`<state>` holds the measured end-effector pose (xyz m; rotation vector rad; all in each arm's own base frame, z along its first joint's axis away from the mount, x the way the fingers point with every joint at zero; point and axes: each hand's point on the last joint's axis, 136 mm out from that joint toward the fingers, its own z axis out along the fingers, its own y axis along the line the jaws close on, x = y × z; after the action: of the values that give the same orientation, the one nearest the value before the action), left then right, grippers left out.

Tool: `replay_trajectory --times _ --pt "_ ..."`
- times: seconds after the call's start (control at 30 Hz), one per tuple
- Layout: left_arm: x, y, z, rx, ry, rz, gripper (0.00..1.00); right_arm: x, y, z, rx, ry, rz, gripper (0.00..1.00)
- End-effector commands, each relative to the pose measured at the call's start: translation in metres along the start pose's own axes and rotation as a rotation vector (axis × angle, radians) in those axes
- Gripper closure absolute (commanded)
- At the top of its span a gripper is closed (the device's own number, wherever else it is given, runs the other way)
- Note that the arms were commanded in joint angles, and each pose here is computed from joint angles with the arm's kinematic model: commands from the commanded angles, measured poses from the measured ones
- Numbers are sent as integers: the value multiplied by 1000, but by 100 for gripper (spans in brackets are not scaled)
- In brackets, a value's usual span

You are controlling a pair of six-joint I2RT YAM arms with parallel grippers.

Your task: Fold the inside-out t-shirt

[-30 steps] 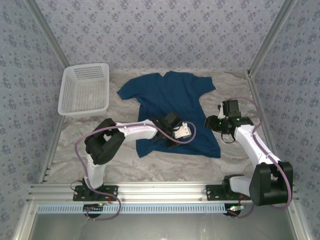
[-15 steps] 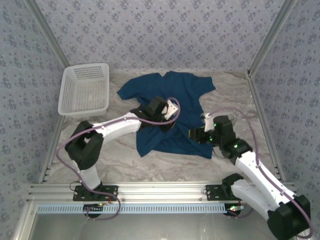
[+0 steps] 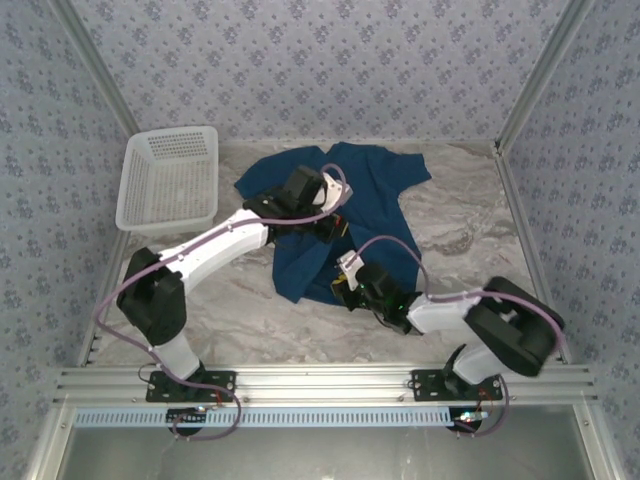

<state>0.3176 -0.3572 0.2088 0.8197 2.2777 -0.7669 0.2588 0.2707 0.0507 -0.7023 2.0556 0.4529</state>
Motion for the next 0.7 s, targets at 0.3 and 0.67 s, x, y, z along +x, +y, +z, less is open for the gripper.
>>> replay_trajectory --times 0.3,0.67 --pt "-63 -39 -96 94 -211 -36 100 -64 -64 20 397 -233 -74 77" --pt "-74 -56 -107 165 -252 -37 100 -60 -63 39 446 -135 -143 78"
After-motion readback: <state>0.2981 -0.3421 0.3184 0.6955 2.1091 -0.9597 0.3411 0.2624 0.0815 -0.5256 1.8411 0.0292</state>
